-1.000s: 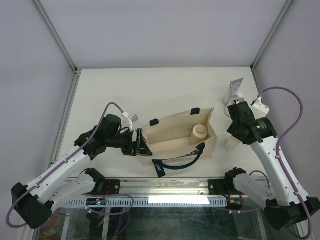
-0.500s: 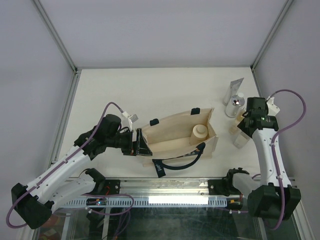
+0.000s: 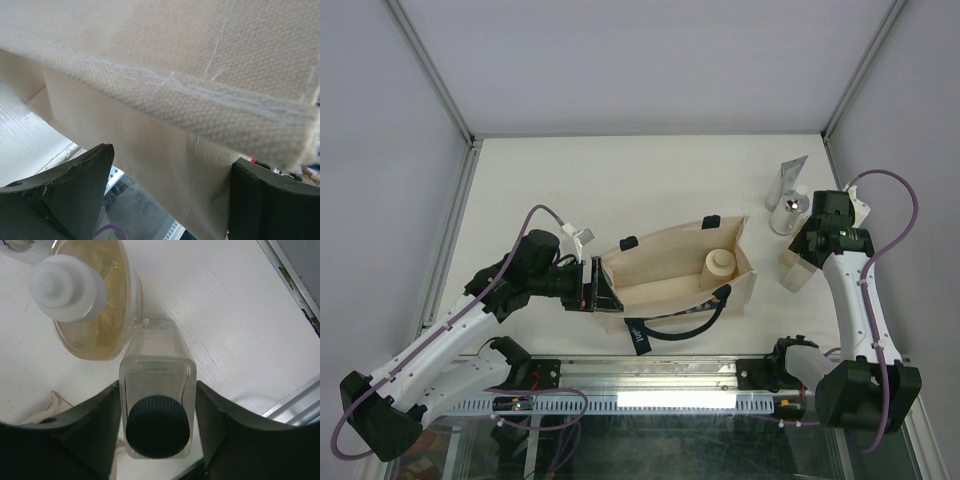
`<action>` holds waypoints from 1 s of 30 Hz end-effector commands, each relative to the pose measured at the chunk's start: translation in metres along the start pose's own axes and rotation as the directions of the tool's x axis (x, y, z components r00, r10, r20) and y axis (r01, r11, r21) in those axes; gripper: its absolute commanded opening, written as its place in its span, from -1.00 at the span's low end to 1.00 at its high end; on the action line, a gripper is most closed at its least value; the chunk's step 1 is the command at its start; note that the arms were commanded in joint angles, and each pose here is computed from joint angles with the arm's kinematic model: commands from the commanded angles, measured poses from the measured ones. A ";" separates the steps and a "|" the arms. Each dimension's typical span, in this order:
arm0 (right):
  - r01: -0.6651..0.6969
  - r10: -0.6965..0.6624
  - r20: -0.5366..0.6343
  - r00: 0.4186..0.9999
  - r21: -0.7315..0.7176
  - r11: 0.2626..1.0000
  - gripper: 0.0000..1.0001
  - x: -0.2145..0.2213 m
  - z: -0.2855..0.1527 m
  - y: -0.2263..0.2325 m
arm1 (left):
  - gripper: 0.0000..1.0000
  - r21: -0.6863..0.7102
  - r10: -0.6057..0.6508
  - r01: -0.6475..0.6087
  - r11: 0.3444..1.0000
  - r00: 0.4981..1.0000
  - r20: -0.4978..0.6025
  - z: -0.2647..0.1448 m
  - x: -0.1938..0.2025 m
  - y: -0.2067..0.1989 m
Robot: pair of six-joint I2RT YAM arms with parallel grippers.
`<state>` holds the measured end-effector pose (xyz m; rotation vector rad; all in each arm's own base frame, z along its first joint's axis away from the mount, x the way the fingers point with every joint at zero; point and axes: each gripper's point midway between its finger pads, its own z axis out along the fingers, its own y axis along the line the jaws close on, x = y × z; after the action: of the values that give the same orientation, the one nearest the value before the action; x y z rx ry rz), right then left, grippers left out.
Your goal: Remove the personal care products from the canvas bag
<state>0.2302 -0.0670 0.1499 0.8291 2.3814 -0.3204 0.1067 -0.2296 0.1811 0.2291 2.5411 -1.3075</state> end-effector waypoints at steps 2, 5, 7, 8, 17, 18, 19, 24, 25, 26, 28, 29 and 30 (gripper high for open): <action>-0.019 0.018 0.118 0.993 0.004 1.000 0.44 -0.026 -0.010 -0.005 | 0.63 0.009 0.011 -0.011 1.000 1.000 0.003 -0.003 -0.002 -0.006; -0.028 0.028 0.112 0.993 -0.005 1.000 0.55 -0.028 -0.017 -0.005 | 0.63 0.007 0.012 -0.012 1.000 1.000 0.004 -0.003 -0.002 -0.006; -0.044 0.044 0.111 0.993 -0.008 0.999 0.61 -0.031 -0.025 -0.006 | 0.63 0.007 0.013 -0.013 1.000 1.000 0.007 -0.004 -0.002 -0.006; -0.051 0.052 0.113 0.992 -0.012 0.999 0.62 -0.033 -0.031 -0.006 | 0.63 0.007 0.013 -0.013 1.000 1.000 0.008 -0.004 -0.002 -0.007; 0.039 0.023 0.218 0.976 -0.278 0.960 0.60 -0.073 -0.112 0.029 | 0.64 0.007 -0.005 0.005 1.000 1.000 0.018 -0.005 0.003 -0.003; 0.098 -0.010 0.247 0.969 -0.351 0.931 0.61 -0.076 -0.127 0.043 | 0.64 0.007 -0.007 0.007 1.000 1.000 0.018 -0.005 0.003 -0.002; 0.156 -0.039 0.275 0.961 -0.417 0.895 0.61 -0.076 -0.141 0.056 | 0.63 0.008 -0.008 0.008 1.000 1.000 0.018 -0.005 0.004 -0.002; 0.364 -0.146 0.352 0.924 -0.701 0.613 0.61 -0.053 -0.209 0.109 | 0.64 0.009 -0.008 0.008 1.000 1.000 0.015 -0.004 0.004 -0.001; 0.383 -0.165 0.351 0.922 -0.752 0.537 0.61 -0.043 -0.223 0.116 | 0.64 0.009 -0.008 0.008 1.000 1.000 0.014 -0.003 0.004 0.000; 0.394 -0.178 0.352 0.919 -0.790 0.471 0.60 -0.035 -0.235 0.122 | 0.64 0.011 -0.006 0.006 1.000 1.000 0.014 -0.002 0.003 -0.001; 0.406 -0.220 0.351 0.910 -0.857 0.316 0.58 -0.013 -0.260 0.131 | 0.64 0.012 -0.008 0.008 1.000 1.000 0.010 -0.001 0.003 0.000; 0.404 -0.240 0.344 0.908 -0.871 0.279 0.57 -0.006 -0.264 0.133 | 0.64 0.013 -0.008 0.008 1.000 1.000 0.010 0.000 0.002 0.000; 0.393 -0.278 0.328 0.903 -0.891 0.226 0.51 0.006 -0.269 0.135 | 0.64 0.015 -0.006 0.006 1.000 1.000 0.008 0.001 0.002 -0.001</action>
<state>0.2235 0.0942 0.3326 -0.0022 2.1205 0.5369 0.1042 -0.2271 0.1829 0.2192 2.5237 -1.3134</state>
